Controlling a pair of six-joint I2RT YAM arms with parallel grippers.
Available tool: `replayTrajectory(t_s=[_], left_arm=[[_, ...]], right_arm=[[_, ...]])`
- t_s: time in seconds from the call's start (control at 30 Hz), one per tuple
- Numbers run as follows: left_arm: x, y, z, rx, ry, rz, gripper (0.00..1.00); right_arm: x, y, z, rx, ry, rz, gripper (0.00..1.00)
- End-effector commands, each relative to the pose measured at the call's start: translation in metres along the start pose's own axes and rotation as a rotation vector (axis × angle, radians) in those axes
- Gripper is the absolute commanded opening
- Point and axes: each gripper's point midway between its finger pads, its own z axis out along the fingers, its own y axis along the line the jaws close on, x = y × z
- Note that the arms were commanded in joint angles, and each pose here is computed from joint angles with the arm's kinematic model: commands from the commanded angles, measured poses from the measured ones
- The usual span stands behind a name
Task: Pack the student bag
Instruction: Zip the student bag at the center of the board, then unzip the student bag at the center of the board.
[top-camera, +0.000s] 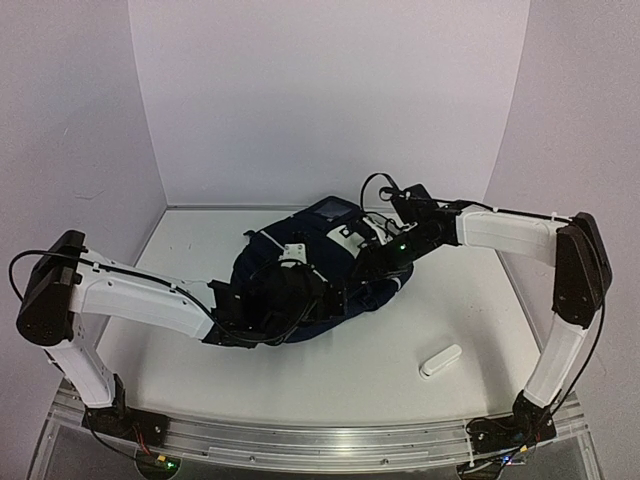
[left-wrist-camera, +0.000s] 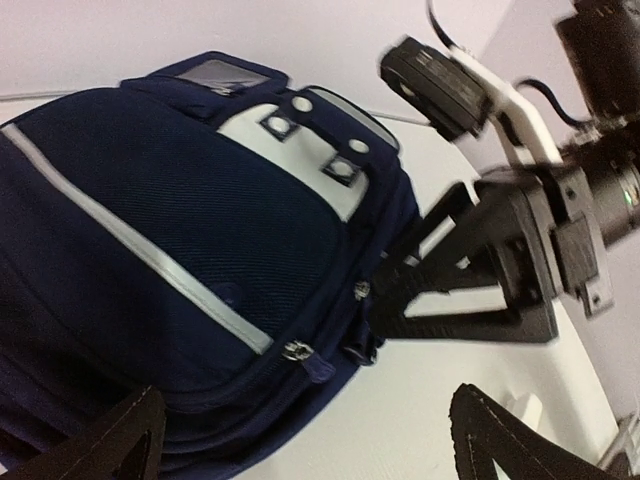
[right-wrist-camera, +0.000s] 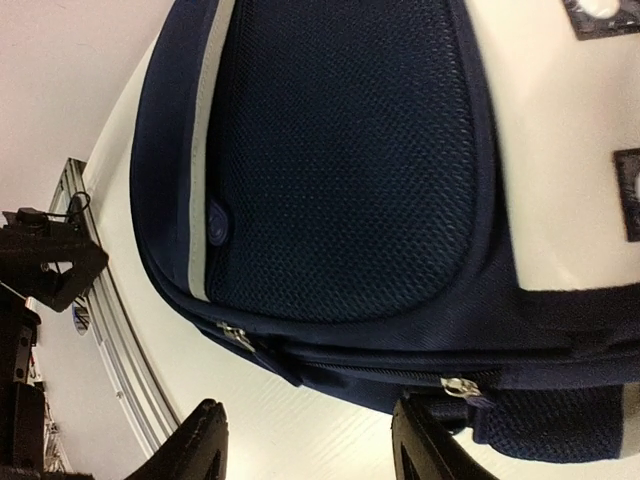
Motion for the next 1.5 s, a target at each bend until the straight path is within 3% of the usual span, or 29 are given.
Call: replayTrajectory(t_s=[0.0,0.1,0.23,0.5,0.73,0.93,1.03,1.13,1.23,1.47], left_arm=[[-0.025,0.057,-0.013,-0.236,-0.085,-0.206,1.0],[-0.015,0.106,-0.008,-0.329,-0.02,-0.325,1.0],[-0.01,0.158,-0.001,-0.311,0.007,-0.481,0.97],[-0.037,0.189,0.025,-0.249,0.016,-0.42,0.9],[-0.065,0.218,0.066,-0.222,0.053,-0.407,0.8],[-0.085,0.256,0.064,-0.26,0.029,-0.395,0.8],[-0.097,0.235,0.048,-0.167,0.029,-0.304,0.81],[-0.093,0.187,0.027,-0.029,0.036,-0.184,0.82],[-0.084,0.151,0.01,-0.016,0.046,-0.073,0.81],[-0.032,0.067,0.001,0.187,0.21,0.088,0.64]], right_arm=[[-0.011,0.017,0.021,-0.063,-0.017,-0.022,0.57],[-0.011,0.023,0.035,-0.084,0.0,-0.022,0.57],[-0.009,0.039,0.048,-0.124,0.025,-0.024,0.54],[-0.002,0.086,0.061,-0.193,0.057,-0.063,0.47],[-0.006,0.106,0.067,-0.192,0.05,-0.108,0.5],[-0.018,0.096,0.035,-0.123,-0.023,-0.149,0.54],[-0.026,0.079,0.013,-0.109,-0.056,-0.112,0.54],[-0.031,0.059,-0.006,-0.082,-0.09,-0.083,0.53],[-0.033,0.041,-0.018,-0.055,-0.11,-0.047,0.53],[-0.027,0.011,-0.015,0.012,-0.098,-0.019,0.51]])
